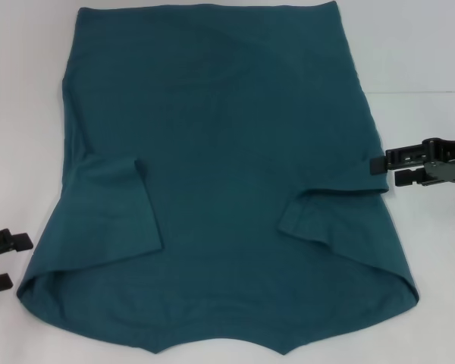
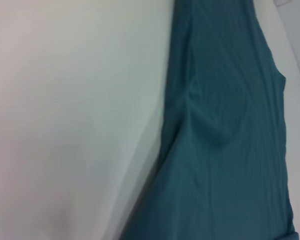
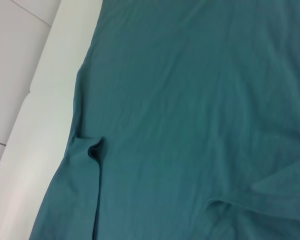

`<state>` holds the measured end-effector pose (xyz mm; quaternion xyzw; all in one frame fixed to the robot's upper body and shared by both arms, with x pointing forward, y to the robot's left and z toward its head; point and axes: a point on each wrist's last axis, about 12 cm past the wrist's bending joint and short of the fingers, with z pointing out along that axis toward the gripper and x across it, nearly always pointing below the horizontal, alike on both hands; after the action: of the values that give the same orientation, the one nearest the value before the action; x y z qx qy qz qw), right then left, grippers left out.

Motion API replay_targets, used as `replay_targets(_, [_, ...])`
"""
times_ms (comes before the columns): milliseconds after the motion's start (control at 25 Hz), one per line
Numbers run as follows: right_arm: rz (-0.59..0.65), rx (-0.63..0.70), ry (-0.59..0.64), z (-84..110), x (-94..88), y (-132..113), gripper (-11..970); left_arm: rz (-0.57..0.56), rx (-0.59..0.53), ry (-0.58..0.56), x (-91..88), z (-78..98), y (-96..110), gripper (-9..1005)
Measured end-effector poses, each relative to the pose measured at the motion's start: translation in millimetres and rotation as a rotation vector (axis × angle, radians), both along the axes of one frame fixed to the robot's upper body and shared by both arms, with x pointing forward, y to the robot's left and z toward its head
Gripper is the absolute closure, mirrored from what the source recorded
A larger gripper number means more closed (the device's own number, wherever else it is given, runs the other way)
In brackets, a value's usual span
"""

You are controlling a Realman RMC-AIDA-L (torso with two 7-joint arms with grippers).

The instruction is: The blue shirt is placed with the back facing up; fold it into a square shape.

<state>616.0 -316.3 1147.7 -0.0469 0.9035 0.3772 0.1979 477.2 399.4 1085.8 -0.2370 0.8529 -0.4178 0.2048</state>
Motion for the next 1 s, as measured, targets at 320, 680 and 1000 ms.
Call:
replay_targets(320, [-0.004,0.000,0.004,-1.7,-1.6,-1,157,0.020,-0.011,0.018,-3.0,-10.9,-2,62])
replay_targets(680, [-0.009,0.000,0.008,-3.3,-3.2,-4,159,0.062,-0.024,0.042,-4.7,-22.0,-5,62])
replay_targets(1000, [-0.010,-0.001,0.007,-3.2,-3.1,-4,161,0.063,-0.037,0.054,-5.1,-26.6,-8,62])
